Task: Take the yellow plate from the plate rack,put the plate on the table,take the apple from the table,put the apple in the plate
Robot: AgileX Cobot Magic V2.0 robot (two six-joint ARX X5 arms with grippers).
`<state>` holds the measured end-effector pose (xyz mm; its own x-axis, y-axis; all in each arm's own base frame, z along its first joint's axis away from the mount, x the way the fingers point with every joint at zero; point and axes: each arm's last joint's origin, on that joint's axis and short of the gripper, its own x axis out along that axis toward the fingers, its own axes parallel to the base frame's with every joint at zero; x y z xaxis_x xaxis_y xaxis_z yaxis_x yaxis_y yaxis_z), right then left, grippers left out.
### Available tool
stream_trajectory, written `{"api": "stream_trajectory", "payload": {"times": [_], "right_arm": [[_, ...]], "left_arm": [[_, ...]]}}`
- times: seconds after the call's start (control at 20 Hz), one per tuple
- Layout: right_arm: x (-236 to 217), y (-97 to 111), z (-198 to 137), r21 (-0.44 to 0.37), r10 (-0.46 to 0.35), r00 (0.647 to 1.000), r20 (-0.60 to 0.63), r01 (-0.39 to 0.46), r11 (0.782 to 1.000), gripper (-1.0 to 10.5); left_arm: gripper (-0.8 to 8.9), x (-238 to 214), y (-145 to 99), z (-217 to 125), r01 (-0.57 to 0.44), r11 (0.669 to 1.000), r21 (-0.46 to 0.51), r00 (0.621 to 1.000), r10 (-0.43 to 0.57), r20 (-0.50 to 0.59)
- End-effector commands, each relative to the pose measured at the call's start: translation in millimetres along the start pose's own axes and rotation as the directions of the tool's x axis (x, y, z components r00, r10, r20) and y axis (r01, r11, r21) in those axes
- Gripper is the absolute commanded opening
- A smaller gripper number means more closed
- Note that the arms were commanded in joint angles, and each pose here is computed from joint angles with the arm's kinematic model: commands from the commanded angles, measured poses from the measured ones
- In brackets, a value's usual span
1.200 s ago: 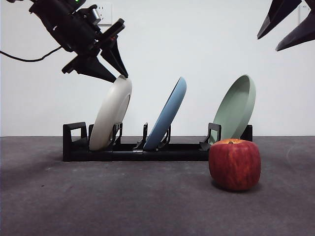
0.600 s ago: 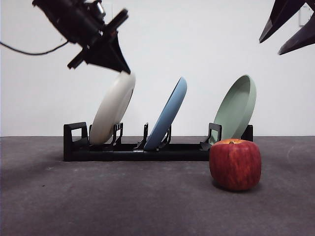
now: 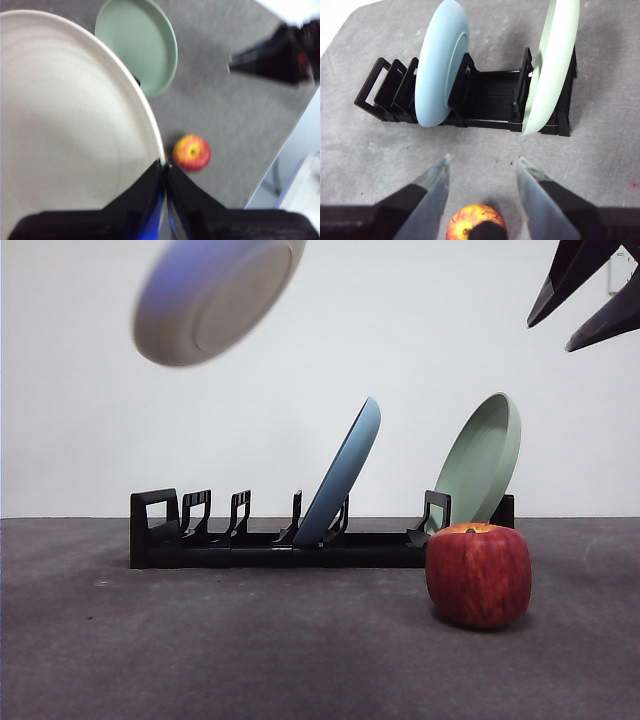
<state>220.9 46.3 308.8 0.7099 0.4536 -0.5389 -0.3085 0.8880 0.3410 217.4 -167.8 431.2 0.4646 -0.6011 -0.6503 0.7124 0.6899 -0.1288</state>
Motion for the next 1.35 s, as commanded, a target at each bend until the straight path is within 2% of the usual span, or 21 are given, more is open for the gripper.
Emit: {"api": "stream_trajectory", "payload": {"times": [0.05, 0.2, 0.4, 0.6, 0.85, 1.05, 1.35], "right_arm": [[0.2, 0.2, 1.2, -0.011, -0.002, 1.000, 0.006, 0.002, 1.000, 2.2], [0.2, 0.1, 1.2, -0.011, -0.002, 1.000, 0.006, 0.003, 1.000, 2.2], [0.1, -0.2, 1.3, -0.010, -0.006, 1.000, 0.007, 0.006, 1.000, 2.2], [0.1, -0.2, 1.3, -0.011, -0.006, 1.000, 0.007, 0.006, 1.000, 2.2], [0.1, -0.2, 1.3, -0.010, -0.006, 1.000, 0.007, 0.006, 1.000, 2.2], [0.1, -0.2, 1.3, -0.010, -0.006, 1.000, 0.007, 0.006, 1.000, 2.2], [0.1, -0.1, 1.3, -0.010, -0.006, 1.000, 0.007, 0.006, 1.000, 2.2]], "left_arm": [[-0.08, 2.7, -28.3, -9.2, -0.081, 0.989, 0.121, 0.992, 0.091, -0.084], [-0.08, 11.3, -56.8, -22.3, -0.168, 0.961, 0.221, 0.963, 0.208, -0.172], [-0.08, 41.7, -80.2, -48.1, -0.208, 0.948, 0.242, 0.939, 0.262, -0.220], [-0.08, 92.1, -81.7, -93.3, -0.212, 0.949, 0.235, 0.921, 0.274, -0.277], [-0.09, 146.0, -75.0, -143.3, -0.204, 0.952, 0.228, 0.930, 0.261, -0.259], [-0.08, 174.4, -75.0, -160.1, -0.154, 0.960, 0.233, 0.915, 0.228, -0.333], [-0.08, 208.0, -74.3, -179.8, -0.131, 0.958, 0.253, 0.873, 0.233, -0.430]]}}
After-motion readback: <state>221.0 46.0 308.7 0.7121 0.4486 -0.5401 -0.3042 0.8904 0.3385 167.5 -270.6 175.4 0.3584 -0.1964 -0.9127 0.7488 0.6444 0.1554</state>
